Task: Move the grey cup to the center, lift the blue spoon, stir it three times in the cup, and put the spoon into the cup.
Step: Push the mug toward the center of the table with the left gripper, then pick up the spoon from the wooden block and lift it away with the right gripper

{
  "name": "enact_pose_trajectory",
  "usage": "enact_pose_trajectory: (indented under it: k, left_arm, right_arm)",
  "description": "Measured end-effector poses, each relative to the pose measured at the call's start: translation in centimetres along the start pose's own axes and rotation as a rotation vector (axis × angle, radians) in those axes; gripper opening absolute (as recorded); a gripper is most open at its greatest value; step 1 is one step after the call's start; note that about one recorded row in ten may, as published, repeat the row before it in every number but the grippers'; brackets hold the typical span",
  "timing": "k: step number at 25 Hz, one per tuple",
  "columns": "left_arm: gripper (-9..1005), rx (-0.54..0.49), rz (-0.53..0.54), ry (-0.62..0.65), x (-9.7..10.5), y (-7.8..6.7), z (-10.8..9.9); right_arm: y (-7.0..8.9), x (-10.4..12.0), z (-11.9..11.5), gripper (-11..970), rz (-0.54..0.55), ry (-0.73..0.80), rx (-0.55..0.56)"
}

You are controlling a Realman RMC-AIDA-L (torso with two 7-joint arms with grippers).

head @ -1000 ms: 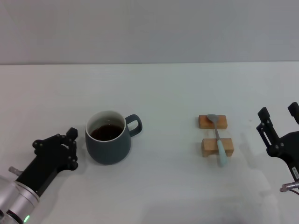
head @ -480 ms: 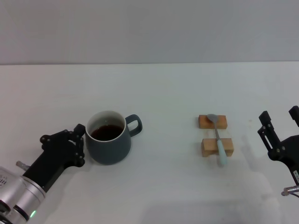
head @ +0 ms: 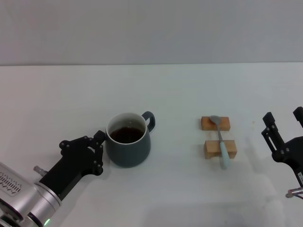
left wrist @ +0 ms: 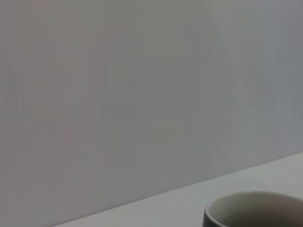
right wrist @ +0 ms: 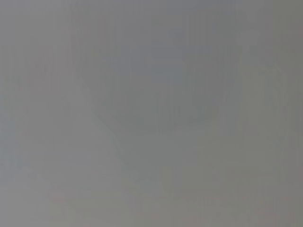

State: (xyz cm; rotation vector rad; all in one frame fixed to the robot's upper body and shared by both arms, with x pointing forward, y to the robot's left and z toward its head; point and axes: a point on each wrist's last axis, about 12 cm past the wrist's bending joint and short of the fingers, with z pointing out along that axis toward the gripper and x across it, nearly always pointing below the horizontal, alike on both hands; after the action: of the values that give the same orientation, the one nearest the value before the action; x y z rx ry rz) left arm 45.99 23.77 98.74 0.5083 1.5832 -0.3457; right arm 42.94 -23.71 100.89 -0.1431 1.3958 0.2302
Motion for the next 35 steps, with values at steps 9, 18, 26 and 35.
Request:
enact_pose_trajectory:
  k: [9, 18, 26, 35]
  left_arm:
    - [4, -0.079, 0.015, 0.026, 0.2, 1.4, 0.0]
    - [5, -0.034, -0.001, 0.019, 0.0, 0.2, 0.6]
    - [5, 0.017, -0.004, 0.016, 0.0, -0.9, 0.7]
    - [6, -0.236, -0.067, 0.004, 0.6, 2.0, -2.2]
  right_arm:
    - [-0.1, 0.0, 0.0, 719, -0.004, 0.002, 0.0]
    - [-0.1, 0.0, -0.1, 719, -0.002, 0.003, 0.002]
    - [0.0, 0.1, -0.1, 718, 0.0, 0.004, 0.002]
    - [0.3, 0.2, -0.3, 718, 0.002, 0.015, -0.017]
